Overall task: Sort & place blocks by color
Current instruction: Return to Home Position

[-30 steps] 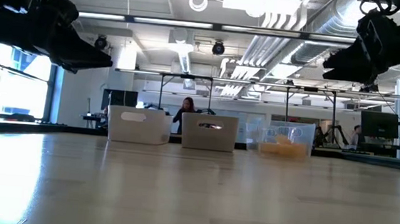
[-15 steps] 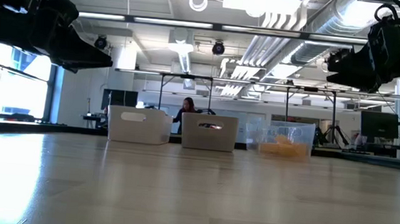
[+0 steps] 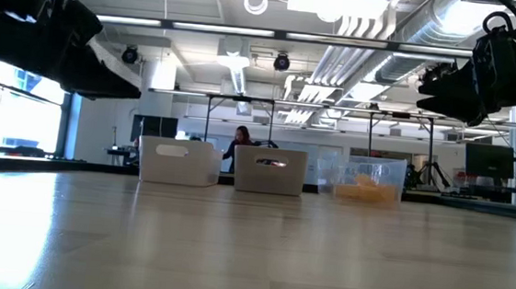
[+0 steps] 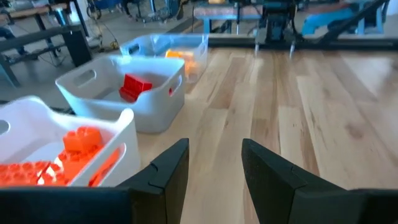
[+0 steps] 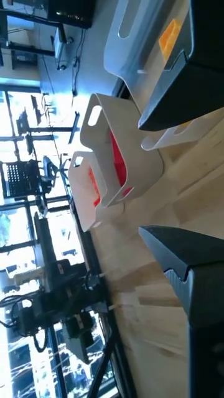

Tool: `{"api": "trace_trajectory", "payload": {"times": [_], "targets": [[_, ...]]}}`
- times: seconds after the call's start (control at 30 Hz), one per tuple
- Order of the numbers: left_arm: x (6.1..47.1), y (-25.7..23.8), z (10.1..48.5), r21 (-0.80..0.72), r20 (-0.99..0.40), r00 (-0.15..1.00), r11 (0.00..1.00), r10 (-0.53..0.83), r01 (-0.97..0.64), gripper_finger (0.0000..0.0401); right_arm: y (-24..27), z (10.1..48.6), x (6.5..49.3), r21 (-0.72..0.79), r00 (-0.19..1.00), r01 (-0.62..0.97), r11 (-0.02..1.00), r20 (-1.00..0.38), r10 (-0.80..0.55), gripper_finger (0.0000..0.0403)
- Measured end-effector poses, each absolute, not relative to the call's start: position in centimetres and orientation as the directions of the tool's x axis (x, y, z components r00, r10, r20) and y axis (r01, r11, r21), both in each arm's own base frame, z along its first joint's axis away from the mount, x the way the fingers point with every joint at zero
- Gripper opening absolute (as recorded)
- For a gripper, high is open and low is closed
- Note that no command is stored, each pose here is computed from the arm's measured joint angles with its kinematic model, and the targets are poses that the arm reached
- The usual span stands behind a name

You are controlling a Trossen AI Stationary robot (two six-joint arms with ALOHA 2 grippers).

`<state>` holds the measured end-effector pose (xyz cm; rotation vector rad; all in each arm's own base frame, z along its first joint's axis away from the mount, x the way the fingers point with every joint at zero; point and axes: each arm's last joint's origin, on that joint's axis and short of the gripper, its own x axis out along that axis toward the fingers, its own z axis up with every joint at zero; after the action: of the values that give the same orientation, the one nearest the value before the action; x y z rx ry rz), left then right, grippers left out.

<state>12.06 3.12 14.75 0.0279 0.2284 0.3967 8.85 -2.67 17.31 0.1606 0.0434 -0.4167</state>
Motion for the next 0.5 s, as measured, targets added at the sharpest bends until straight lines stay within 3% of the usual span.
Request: {"api": "trace_trajectory", "payload": {"times": [0.5], "targets": [[11.7, 3.0, 13.4, 0.083, -0.348, 0.857, 0.923, 0.380, -0.375, 0.0136, -2.8, 18.2, 8.8, 0.228, 0.889, 0.440, 0.869, 0.022, -0.457, 0.0250]]}}
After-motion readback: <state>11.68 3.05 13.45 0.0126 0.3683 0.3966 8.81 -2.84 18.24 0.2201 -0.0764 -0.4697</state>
